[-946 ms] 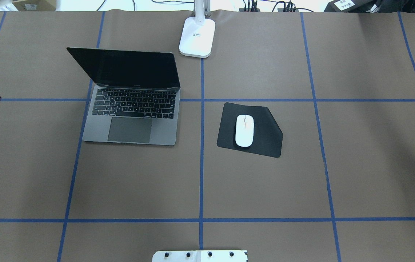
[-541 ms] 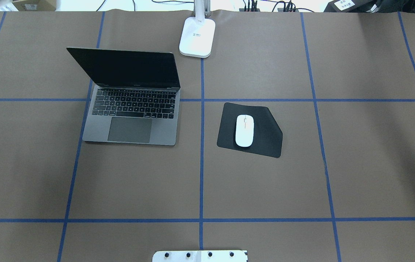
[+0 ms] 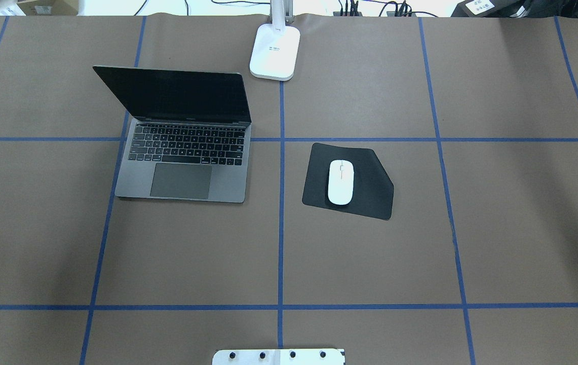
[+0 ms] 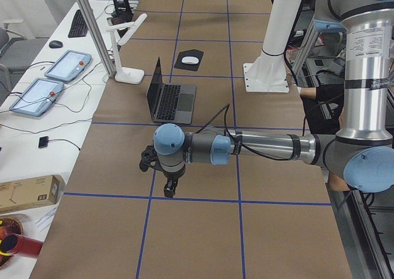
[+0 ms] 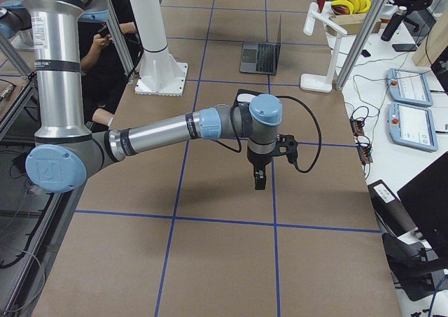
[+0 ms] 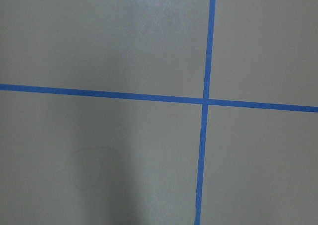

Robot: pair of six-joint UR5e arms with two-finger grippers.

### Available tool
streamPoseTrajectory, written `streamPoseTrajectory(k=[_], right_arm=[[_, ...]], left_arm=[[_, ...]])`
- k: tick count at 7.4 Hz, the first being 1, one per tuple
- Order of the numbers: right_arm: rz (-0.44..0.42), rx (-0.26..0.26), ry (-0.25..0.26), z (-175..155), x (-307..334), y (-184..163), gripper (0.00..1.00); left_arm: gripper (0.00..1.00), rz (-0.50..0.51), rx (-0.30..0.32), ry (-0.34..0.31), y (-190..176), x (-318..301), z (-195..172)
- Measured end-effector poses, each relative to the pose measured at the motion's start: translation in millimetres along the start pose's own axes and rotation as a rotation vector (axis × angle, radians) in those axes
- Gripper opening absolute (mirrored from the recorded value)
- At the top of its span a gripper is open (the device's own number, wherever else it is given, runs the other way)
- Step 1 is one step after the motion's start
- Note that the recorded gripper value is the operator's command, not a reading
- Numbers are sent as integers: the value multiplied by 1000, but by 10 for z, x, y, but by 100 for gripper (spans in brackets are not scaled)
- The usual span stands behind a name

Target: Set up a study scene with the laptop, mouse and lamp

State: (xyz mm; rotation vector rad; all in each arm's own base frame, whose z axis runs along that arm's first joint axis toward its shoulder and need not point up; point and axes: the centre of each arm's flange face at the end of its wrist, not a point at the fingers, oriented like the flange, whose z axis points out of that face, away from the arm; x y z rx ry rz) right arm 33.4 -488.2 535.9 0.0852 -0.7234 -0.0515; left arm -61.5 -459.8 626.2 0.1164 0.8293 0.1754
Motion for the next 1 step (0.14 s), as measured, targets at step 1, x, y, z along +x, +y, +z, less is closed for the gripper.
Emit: streamPoseTrajectory(k=[1], right_arm=[[1, -1, 0, 12, 12, 25, 100]], left_arm=[[100, -21, -15, -1, 66, -37, 22]])
